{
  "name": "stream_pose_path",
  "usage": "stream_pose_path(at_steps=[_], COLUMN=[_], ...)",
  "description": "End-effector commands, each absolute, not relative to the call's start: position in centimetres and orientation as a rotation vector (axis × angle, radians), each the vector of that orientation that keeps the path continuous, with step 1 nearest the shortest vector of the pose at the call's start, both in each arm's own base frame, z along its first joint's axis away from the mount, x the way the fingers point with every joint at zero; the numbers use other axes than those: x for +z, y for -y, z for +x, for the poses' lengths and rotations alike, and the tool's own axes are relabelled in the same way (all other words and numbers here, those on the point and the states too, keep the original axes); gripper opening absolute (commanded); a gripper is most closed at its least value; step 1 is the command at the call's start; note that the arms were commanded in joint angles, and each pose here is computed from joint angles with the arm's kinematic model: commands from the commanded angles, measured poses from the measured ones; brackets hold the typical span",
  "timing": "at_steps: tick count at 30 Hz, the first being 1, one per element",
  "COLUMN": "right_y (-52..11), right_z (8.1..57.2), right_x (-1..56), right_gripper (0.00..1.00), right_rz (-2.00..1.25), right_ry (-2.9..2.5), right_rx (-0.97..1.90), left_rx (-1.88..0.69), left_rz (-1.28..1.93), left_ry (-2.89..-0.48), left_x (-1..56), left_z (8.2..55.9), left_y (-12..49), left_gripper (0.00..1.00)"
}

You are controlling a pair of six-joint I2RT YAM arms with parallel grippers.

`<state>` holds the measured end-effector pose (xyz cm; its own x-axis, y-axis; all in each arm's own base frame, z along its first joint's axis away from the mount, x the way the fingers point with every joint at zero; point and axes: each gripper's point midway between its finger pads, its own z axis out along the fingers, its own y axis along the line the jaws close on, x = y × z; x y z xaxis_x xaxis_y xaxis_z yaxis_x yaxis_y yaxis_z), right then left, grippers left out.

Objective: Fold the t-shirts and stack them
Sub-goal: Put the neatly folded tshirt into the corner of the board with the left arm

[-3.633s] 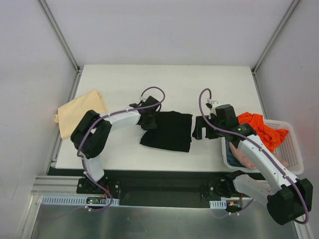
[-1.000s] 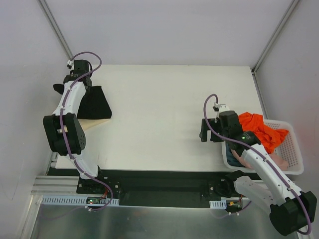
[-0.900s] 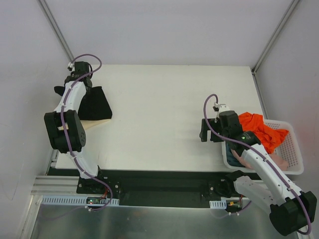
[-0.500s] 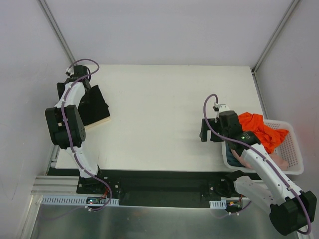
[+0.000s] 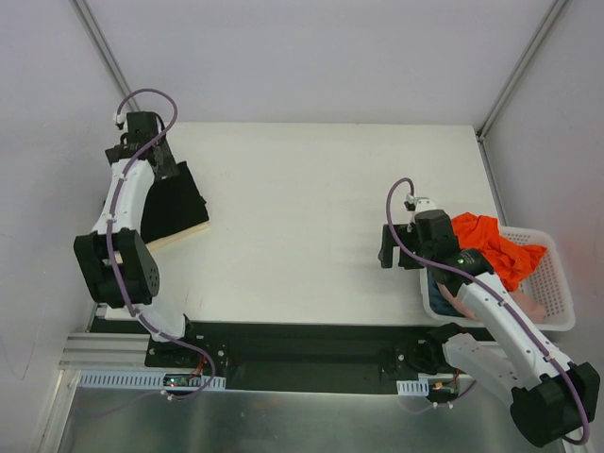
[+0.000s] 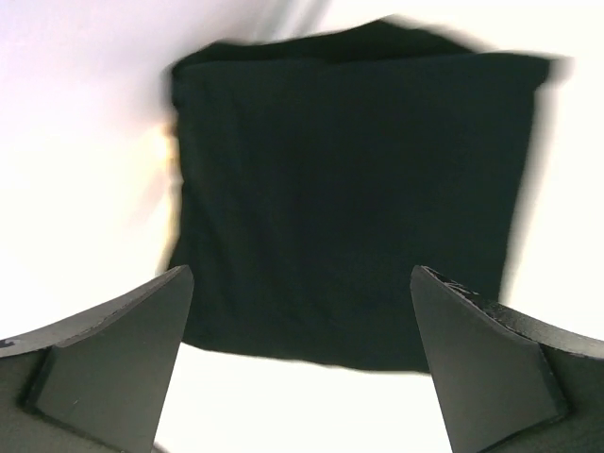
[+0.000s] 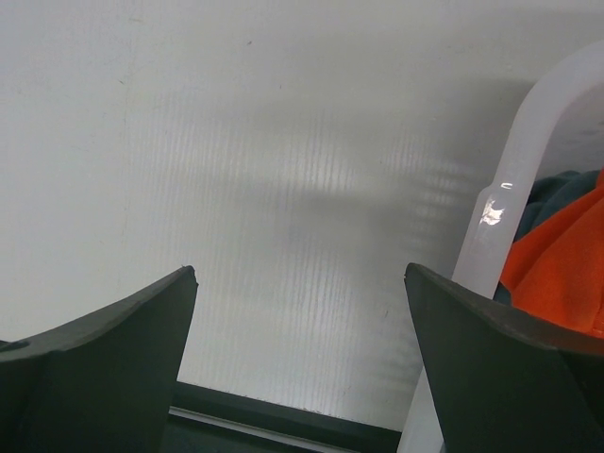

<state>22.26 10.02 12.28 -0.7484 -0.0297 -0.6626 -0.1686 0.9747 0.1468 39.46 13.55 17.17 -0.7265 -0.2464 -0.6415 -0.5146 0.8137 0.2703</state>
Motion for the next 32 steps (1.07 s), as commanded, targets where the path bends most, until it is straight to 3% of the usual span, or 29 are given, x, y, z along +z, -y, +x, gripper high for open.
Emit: stream_pose_path(at_steps=[1, 7, 12, 18, 32], right_y=[-9.9, -9.1, -9.5, -9.2, -8.9], right_z=[22.6, 23.0, 23.1, 23.3, 24.1], right_x=[13.1, 13.4, 13.7, 14.6, 16.1], right_gripper=[0.96, 0.96, 0.96, 0.96, 0.96], right_rz=[-0.101, -0.034, -0.028, 0.008, 0.053], right_ry=[-2.364, -2.329, -2.289, -2.146, -1.977], right_rx=[0.26, 0.224, 0.266, 0.303, 0.333], left_rx=[0.13, 0.126, -0.107, -0.27, -0.233], left_rz=[-0.628, -0.376, -0.18, -0.167, -0.179], left_ry=[-2.224, -2.183, -2.065, -2.037, -1.931], left_x=[22.8, 22.9, 22.6, 16.0, 15.9], left_z=[39.9, 37.1, 33.3, 28.0, 26.0], left_y=[-6.3, 3.6, 12.0, 13.4, 10.5], left_gripper=[0.99, 0.99, 0.99, 0.99, 0.99])
